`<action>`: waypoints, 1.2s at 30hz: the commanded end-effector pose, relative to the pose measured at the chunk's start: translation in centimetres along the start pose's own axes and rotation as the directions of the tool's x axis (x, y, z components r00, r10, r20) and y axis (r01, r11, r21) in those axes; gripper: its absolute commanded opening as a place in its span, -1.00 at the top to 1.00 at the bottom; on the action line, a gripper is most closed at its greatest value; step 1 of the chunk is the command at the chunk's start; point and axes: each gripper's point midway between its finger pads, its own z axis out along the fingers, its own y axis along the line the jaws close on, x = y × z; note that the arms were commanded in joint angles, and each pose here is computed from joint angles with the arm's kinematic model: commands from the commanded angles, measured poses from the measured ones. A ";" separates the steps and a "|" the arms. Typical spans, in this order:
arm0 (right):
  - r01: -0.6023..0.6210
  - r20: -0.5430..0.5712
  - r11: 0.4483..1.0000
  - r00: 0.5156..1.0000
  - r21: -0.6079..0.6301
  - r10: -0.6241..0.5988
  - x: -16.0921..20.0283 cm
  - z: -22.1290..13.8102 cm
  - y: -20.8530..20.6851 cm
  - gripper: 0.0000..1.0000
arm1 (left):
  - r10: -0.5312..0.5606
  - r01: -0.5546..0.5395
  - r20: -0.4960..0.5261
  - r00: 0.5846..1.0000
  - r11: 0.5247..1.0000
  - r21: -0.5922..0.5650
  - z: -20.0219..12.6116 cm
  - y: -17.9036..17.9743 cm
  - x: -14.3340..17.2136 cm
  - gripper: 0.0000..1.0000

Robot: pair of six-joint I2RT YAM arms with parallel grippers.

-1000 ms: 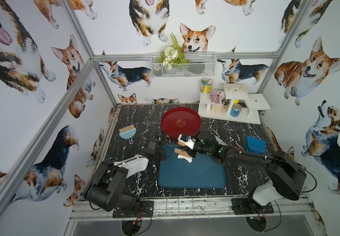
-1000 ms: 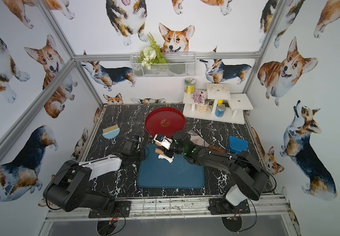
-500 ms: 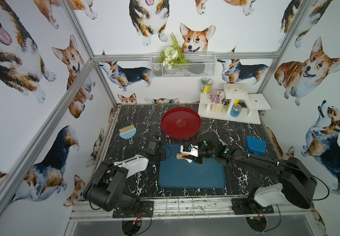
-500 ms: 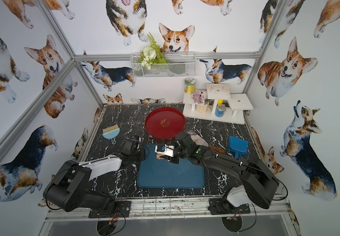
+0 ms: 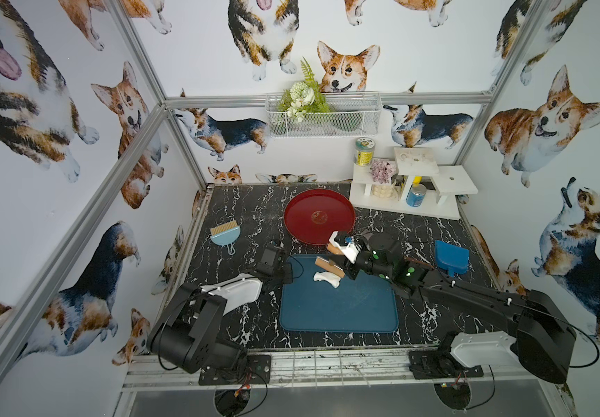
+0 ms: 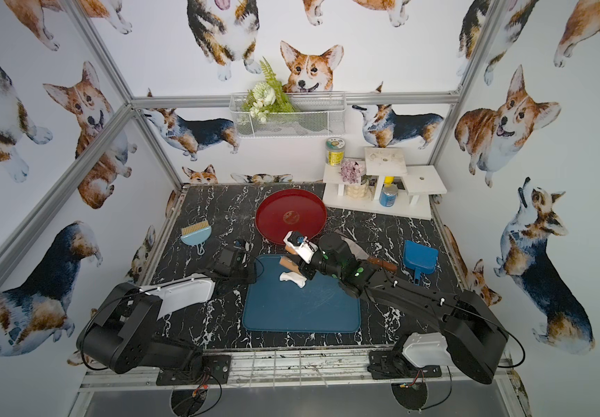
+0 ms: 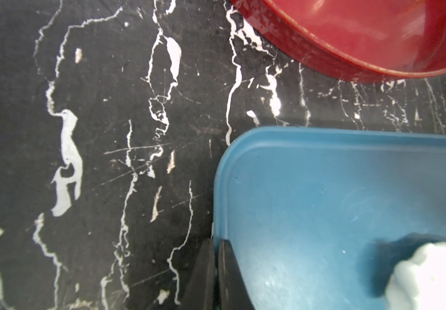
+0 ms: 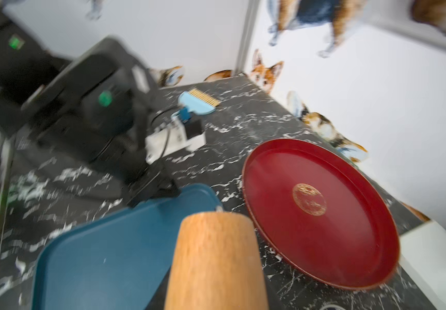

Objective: Roll out the dumpling wrappers from the dough
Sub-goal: Flatten out the dough on the work surface.

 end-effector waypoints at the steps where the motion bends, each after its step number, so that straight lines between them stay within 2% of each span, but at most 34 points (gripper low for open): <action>1: -0.347 0.154 0.922 0.934 0.174 0.322 -2.9 -0.6 -3.8 1.00 | 0.011 -0.011 0.010 1.000 1.000 -0.006 0.0 0.1 -0.2 1.00; 4: -0.427 0.147 0.893 0.901 0.144 0.408 -1.8 0.2 -3.4 1.00 | 0.013 -0.013 0.010 1.000 1.000 -0.004 0.0 0.0 -0.2 1.00; 7: -0.391 0.096 0.912 0.920 0.128 0.381 -0.4 1.9 -2.6 1.00 | 0.013 -0.013 0.010 1.000 1.000 -0.001 -0.1 0.0 -0.1 1.00; 10: -0.244 0.047 0.962 0.970 0.124 0.240 1.0 3.3 -2.2 1.00 | 0.013 -0.013 0.013 1.000 1.000 -0.001 -0.2 0.0 -0.1 1.00; 13: -0.093 0.040 0.986 0.995 0.139 0.088 1.5 3.6 -2.3 1.00 | 0.014 -0.014 0.012 1.000 1.000 0.002 -0.2 -0.1 -0.1 1.00; 18: 0.136 0.013 0.986 0.990 0.100 -0.138 2.7 4.0 -1.4 1.00 | 0.014 -0.014 0.013 1.000 1.000 0.000 -0.1 0.0 -0.1 1.00; 21: 0.214 -0.030 0.977 0.976 -0.005 -0.214 4.3 4.7 0.1 1.00 | 0.014 -0.014 0.014 1.000 1.000 0.001 -0.2 -0.1 -0.1 1.00; 25: 0.236 -0.076 0.959 0.965 -0.160 -0.250 5.5 5.2 2.3 1.00 | 0.013 -0.013 0.018 1.000 1.000 -0.005 -0.3 0.1 -0.2 1.00; 30: 0.230 -0.180 0.907 0.935 -0.352 -0.307 8.0 4.9 4.8 1.00 | 0.011 -0.011 0.021 1.000 1.000 -0.009 -0.3 0.1 -0.2 1.00; 36: 0.187 -0.283 0.867 0.896 -0.461 -0.343 10.9 3.4 6.1 1.00 | 0.012 -0.012 0.019 1.000 1.000 -0.012 -0.2 0.2 -0.2 1.00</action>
